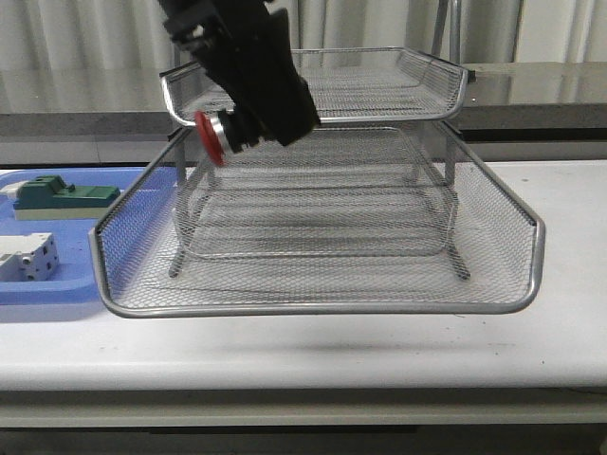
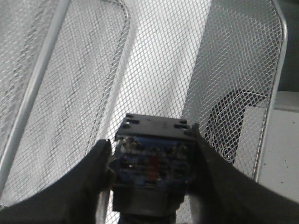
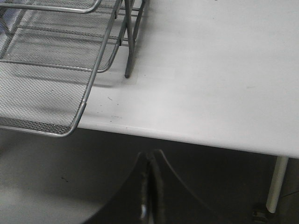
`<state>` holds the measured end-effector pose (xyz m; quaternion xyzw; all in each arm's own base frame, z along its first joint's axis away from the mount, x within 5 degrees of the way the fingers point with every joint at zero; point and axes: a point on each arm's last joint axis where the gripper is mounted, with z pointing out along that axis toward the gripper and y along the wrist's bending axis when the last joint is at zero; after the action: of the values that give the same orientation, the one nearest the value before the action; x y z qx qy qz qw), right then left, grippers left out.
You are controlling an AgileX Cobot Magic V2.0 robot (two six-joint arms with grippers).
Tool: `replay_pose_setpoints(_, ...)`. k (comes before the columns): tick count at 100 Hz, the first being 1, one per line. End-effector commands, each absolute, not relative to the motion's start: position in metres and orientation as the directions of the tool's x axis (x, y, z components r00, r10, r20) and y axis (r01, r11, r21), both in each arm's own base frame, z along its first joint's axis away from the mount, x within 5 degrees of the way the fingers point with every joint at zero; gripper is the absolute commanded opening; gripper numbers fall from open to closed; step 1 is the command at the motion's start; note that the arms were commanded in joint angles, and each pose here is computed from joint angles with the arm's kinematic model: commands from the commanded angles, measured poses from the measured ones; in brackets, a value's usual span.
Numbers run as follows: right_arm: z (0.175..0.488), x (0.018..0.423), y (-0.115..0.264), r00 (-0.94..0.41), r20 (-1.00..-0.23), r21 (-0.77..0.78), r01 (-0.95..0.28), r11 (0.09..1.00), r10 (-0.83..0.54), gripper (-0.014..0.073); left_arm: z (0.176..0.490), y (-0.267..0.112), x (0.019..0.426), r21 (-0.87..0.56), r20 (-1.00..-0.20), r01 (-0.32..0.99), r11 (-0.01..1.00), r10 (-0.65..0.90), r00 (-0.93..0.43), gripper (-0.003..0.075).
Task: Place button on rack with both arms
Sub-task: 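Lift the red push button and carry it over the pulled-out mesh tray, then lower the button into the mesh tray and open the left gripper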
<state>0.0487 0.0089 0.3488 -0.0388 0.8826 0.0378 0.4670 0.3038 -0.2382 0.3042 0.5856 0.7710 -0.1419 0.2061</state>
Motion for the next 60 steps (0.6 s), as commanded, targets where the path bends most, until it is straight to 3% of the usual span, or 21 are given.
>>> replay_pose_setpoints(1,0.360,0.052,0.008,-0.497,-0.867,0.021,-0.097,0.995,-0.030,-0.0071,0.323,-0.248,0.299,0.082,-0.554,0.961,0.265,0.814,-0.177,-0.0020)
replay_pose_setpoints(32,0.360,0.052,0.008,-0.497,-0.867,0.021,-0.097,0.995,-0.030,-0.0071,0.304,-0.266,0.303,0.137,-0.518,0.965,0.225,0.847,-0.124,0.0015)
replay_pose_setpoints(42,0.360,0.052,0.008,-0.497,-0.867,0.021,-0.097,0.995,-0.030,-0.0071,0.304,-0.266,0.303,0.138,-0.519,0.964,0.226,0.846,-0.124,0.0127)
replay_pose_setpoints(54,0.360,0.052,0.008,-0.497,-0.867,0.021,-0.097,0.995,-0.030,-0.0071,0.304,-0.266,0.303,0.138,-0.519,0.964,0.226,0.846,-0.124,0.0347)
replay_pose_setpoints(60,0.360,0.052,0.008,-0.497,-0.867,0.021,-0.097,0.995,-0.030,-0.0071,0.304,-0.266,0.303,0.138,-0.519,0.964,0.226,0.846,-0.124,0.0421)
